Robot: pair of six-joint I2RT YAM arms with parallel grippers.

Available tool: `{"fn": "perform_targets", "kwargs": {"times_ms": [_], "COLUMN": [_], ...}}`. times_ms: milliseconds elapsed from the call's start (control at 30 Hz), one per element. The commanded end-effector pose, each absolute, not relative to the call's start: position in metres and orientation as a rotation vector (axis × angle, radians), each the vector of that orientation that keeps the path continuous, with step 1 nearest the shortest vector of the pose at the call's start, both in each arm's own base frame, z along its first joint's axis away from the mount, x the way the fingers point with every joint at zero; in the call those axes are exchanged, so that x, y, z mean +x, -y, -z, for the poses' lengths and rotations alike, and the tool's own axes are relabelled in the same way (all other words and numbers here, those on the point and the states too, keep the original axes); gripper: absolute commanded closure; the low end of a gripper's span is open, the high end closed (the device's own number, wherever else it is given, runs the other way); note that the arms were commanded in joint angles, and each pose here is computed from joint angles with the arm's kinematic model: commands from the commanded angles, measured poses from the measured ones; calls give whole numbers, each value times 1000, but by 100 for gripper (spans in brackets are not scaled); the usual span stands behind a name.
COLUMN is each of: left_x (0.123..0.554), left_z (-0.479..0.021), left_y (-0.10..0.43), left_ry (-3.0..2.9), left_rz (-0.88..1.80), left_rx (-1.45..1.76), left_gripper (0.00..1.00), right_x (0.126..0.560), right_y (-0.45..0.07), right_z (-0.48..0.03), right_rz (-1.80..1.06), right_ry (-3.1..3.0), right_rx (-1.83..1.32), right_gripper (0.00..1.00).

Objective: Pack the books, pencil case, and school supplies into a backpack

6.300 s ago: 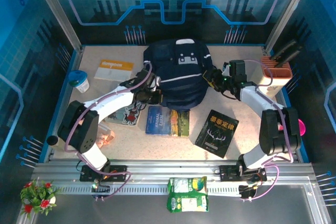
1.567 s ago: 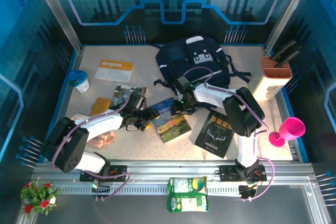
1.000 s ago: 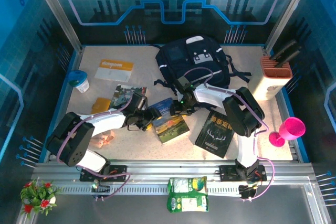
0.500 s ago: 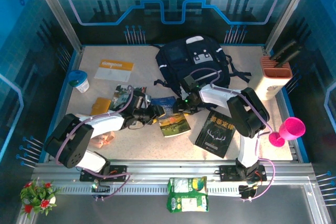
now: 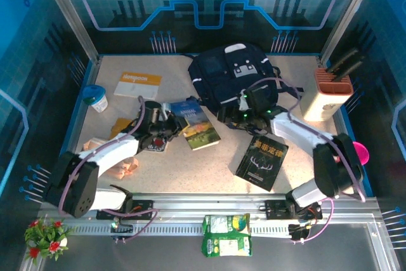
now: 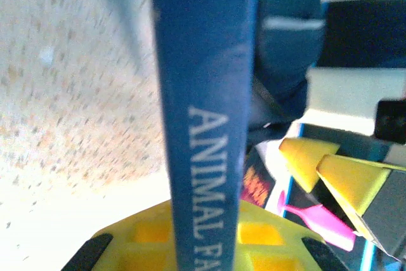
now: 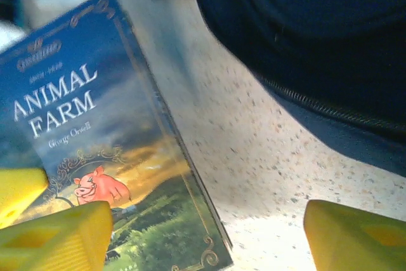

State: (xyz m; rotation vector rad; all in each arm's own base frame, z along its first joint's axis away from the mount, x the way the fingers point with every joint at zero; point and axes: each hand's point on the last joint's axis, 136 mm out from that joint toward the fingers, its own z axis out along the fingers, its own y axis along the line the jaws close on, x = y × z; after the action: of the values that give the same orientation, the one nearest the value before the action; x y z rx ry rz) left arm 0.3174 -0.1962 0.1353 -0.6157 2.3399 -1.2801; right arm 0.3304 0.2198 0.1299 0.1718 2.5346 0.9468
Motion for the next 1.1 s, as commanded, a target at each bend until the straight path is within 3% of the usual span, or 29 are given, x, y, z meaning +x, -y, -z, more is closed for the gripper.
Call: {"fn": "perform_targets", "kwargs": {"times_ms": [0, 233, 667, 900, 1067], "left_x": [337, 383, 420, 421, 421], "left_z": [-206, -279, -317, -313, -299], "left_y": [197, 203, 238, 247, 250], "left_ry": [-2133, -1812, -1620, -1632, -1699], "left_rz": [1369, 1539, 1734, 1783, 1736], "left_rx": [-541, -579, -620, -639, -637], "left_gripper": [95, 95, 95, 93, 83], "right_x": [342, 350, 376, 393, 398], "right_y": [-215, -226, -248, -256, -255], "right_z": [-156, -204, -251, -260, -256], "right_rz": [-1130, -1487, -1730, -1805, -1816], "right_ry": [-2367, -2120, -1880, -1784, -1776], "right_rx": [332, 489, 579, 540, 535], "right_gripper": [15, 5, 7, 34, 69]}}
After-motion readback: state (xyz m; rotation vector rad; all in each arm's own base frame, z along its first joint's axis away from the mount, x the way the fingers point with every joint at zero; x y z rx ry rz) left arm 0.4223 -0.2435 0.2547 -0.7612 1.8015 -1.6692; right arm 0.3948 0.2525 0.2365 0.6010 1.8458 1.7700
